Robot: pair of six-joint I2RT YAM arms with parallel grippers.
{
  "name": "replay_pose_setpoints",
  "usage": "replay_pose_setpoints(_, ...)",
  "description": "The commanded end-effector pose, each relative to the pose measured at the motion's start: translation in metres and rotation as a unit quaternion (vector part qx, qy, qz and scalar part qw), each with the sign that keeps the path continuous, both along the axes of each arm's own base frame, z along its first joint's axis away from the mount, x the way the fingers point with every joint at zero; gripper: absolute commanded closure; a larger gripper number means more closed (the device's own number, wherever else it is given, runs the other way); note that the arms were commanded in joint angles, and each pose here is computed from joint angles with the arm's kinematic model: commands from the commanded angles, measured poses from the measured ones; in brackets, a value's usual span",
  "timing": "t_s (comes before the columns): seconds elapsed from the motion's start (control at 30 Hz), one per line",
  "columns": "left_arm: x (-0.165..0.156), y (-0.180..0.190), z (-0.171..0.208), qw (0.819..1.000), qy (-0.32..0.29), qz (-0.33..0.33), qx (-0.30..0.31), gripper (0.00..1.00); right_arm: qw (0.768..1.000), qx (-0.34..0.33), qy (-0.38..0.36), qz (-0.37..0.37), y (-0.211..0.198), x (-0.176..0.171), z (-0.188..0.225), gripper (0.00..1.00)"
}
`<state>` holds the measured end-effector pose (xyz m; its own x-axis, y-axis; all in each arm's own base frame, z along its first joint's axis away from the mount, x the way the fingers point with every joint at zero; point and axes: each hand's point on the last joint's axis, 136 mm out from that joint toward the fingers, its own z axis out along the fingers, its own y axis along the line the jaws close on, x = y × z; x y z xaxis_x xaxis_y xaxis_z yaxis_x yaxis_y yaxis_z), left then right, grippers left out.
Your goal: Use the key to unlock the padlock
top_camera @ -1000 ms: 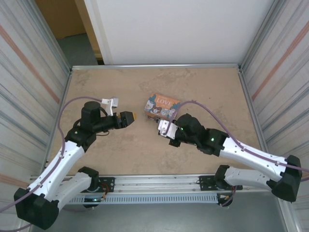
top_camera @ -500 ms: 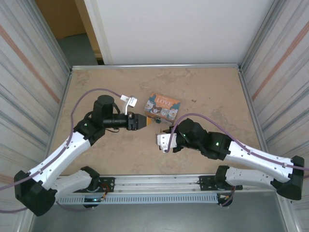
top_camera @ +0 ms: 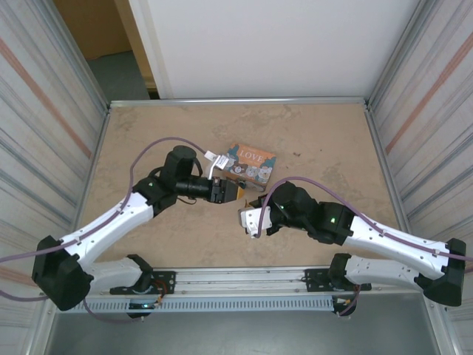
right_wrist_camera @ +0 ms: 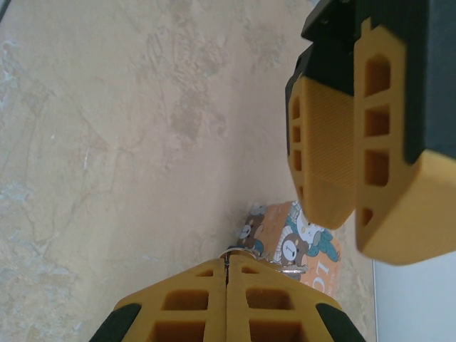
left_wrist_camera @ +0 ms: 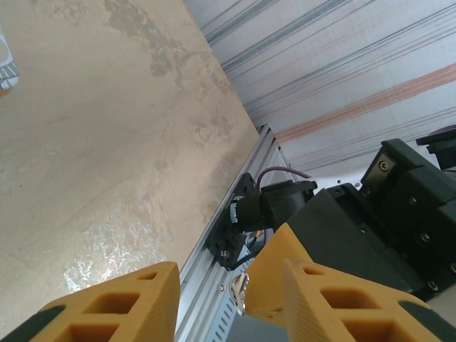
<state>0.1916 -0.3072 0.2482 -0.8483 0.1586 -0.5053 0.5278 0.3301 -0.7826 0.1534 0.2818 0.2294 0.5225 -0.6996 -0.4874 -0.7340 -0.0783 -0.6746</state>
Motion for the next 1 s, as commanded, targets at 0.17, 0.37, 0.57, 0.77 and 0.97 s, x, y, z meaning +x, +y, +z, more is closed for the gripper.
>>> replay_pose_setpoints(0.17,-0.004,-0.019,0.013,0.999,0.000,-0.034,-0.028,0.66,0.999,0.029,-0.018,0.000,0.007,0.004,0.024,1.00)
replay_pose_setpoints(0.37,-0.003,-0.021,0.011,0.999,0.004,-0.038,-0.024,0.77,0.999,0.033,-0.023,-0.010,0.007,0.008,0.026,1.00)
replay_pose_setpoints(0.57,-0.004,-0.022,0.011,0.999,0.005,-0.043,-0.024,0.96,0.998,0.061,-0.009,-0.032,0.003,0.017,0.033,1.00)
replay_pose_setpoints(0.77,0.002,-0.016,0.026,0.999,-0.034,-0.024,-0.033,1.00,0.993,0.095,0.038,-0.057,-0.005,0.022,0.040,0.74)
replay_pose_setpoints(0.97,0.024,0.006,0.048,0.992,-0.111,0.048,-0.044,1.00,0.966,0.191,0.146,-0.089,-0.017,0.020,0.057,0.36)
